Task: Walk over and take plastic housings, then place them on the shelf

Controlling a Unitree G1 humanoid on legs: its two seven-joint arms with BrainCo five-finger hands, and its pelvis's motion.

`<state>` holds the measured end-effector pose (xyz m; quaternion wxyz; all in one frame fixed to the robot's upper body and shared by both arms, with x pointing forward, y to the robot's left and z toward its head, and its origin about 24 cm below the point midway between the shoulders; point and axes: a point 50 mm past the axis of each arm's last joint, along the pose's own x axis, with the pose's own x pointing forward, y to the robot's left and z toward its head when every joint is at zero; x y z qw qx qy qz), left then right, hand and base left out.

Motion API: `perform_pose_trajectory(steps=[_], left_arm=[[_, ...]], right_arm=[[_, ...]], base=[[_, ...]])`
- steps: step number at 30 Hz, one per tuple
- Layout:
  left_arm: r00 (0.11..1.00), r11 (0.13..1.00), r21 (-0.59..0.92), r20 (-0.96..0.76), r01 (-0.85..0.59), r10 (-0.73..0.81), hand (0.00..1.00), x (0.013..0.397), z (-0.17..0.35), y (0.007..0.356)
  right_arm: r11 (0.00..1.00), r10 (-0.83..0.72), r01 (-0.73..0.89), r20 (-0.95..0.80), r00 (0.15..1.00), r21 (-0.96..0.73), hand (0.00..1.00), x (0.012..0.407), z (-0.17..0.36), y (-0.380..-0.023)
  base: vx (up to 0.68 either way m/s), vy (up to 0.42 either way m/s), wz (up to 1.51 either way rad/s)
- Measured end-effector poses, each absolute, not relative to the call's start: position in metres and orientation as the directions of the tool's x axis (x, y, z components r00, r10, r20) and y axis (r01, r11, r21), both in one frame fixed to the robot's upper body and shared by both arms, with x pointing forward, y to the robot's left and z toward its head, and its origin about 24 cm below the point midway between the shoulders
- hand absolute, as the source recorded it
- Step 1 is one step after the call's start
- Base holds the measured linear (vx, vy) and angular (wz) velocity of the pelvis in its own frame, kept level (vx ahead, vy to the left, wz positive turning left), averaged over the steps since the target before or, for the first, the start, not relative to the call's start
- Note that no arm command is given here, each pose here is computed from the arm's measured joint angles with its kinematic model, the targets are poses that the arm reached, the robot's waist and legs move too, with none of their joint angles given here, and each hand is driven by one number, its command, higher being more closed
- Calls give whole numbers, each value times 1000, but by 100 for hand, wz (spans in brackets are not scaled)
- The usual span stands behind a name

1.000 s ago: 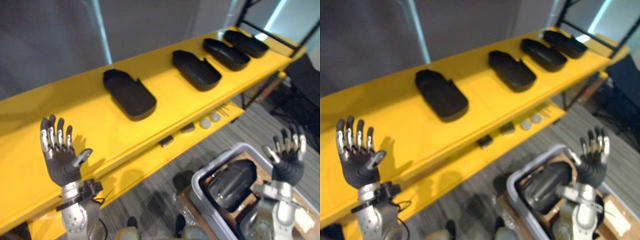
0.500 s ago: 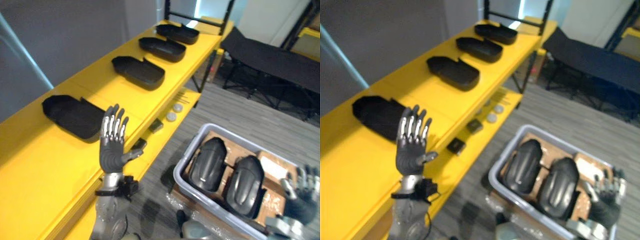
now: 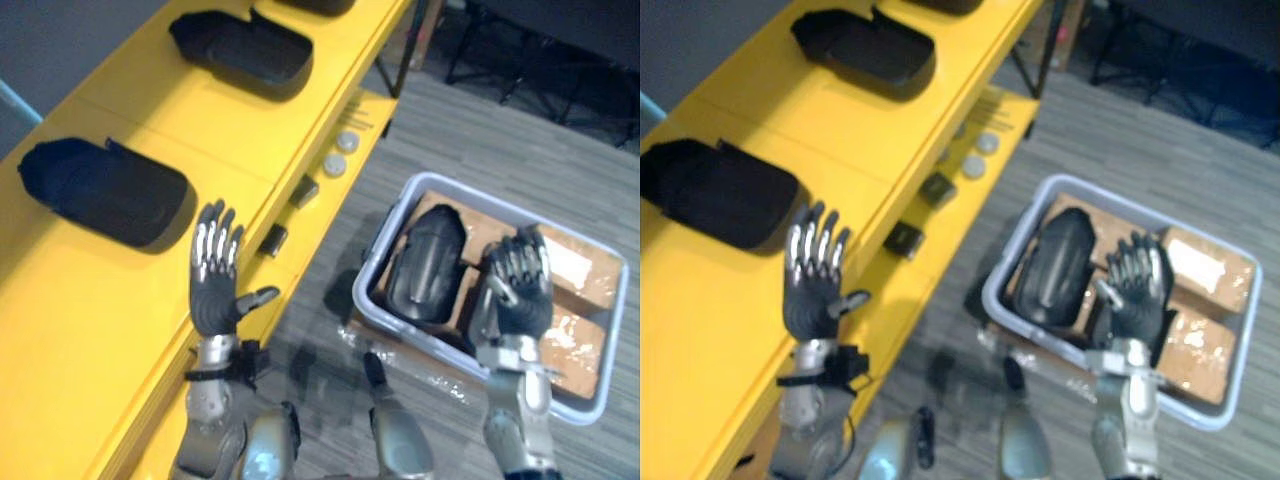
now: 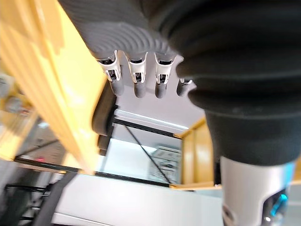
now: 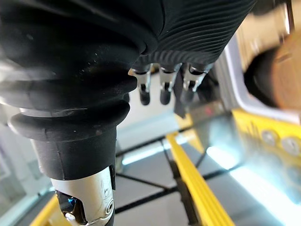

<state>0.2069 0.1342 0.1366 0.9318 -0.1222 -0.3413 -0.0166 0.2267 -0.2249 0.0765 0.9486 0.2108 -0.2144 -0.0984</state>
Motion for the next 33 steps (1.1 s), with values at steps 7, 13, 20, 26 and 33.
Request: perform_pose_trajectory(steps=[7, 13, 20, 26, 33], left_arm=[[854, 985, -149, 520, 88, 2, 0, 200, 111, 144], [935, 993, -102, 354, 58, -19, 0, 192, 85, 156], [964, 994, -94, 265, 51, -24, 0, 182, 70, 163], [955, 992, -104, 294, 65, -31, 0, 187, 72, 158], [979, 978, -88, 94, 187, -178, 0, 211, 31, 129]], right_arm=[[857, -292, 169, 191, 937, 486, 0, 180, 27, -227], [922, -150, 36, 272, 951, 385, 0, 195, 38, -211], [962, -196, 137, 249, 949, 236, 0, 210, 50, -225], [916, -349, 284, 212, 913, 283, 0, 195, 50, -258], [885, -438, 360, 263, 860, 296, 0, 216, 55, -273]], base=[[-197, 119, -111], [-75, -2, -66], [-10, -155, -14], [-54, -33, -10], [-56, 13, -10]])
